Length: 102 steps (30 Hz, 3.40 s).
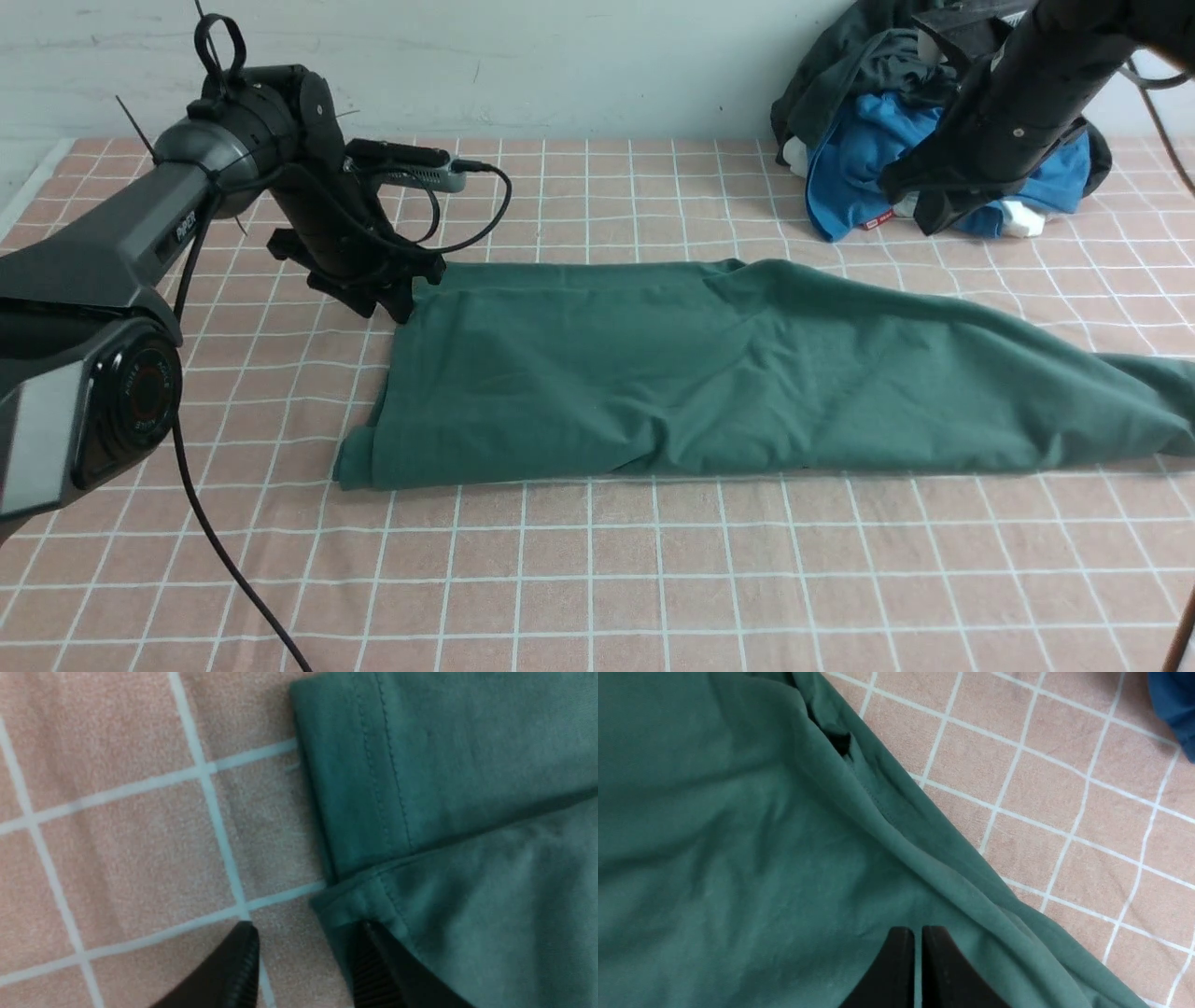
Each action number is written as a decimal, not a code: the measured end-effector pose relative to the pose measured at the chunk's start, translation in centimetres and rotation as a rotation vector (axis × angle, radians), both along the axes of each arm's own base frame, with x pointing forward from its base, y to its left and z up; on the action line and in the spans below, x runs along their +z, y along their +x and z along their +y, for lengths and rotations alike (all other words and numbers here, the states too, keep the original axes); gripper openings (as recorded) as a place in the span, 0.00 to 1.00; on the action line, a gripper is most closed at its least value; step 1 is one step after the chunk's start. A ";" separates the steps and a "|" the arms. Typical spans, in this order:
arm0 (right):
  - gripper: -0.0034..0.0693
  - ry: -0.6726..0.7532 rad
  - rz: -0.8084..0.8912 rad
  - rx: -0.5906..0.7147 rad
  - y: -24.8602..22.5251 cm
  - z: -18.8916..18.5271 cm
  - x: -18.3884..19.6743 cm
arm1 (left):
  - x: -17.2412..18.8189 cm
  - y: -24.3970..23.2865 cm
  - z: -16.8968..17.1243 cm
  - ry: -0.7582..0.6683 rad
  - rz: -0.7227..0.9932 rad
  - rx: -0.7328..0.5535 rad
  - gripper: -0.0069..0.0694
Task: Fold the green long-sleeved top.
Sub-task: Use both arms to drag the lower edge of the fabric forward and fold it over the upper edge, then use the right arm to clamp the right edge of the fabric, then use the right arm to drag the right edge of the fabric to the left and folds it over the left edge
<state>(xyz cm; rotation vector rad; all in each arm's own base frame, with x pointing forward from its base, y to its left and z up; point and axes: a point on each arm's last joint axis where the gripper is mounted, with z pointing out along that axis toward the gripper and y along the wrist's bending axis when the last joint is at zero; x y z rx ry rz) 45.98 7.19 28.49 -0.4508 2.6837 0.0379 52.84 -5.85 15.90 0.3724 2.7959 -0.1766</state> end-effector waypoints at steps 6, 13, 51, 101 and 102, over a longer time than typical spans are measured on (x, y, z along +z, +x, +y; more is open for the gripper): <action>0.08 0.016 0.002 0.000 0.0 0.1 0.0 | 0.1 0.1 -0.3 -0.029 -0.014 -0.031 0.21; 0.08 0.019 0.003 -0.001 0.0 0.2 0.0 | 1.6 0.5 -0.4 -0.036 -0.065 -0.033 0.10; 0.88 0.080 0.100 -0.665 -10.0 -18.8 -10.7 | 27.4 -8.5 2.3 -0.223 -0.535 -0.147 0.28; 0.57 0.290 -0.249 0.287 -6.0 23.3 -2.4 | 11.3 -48.2 4.6 -0.073 -0.612 0.146 0.13; 0.57 0.268 -0.241 0.294 -6.1 23.1 -2.1 | 11.5 -48.9 4.6 -0.072 -0.665 0.131 0.13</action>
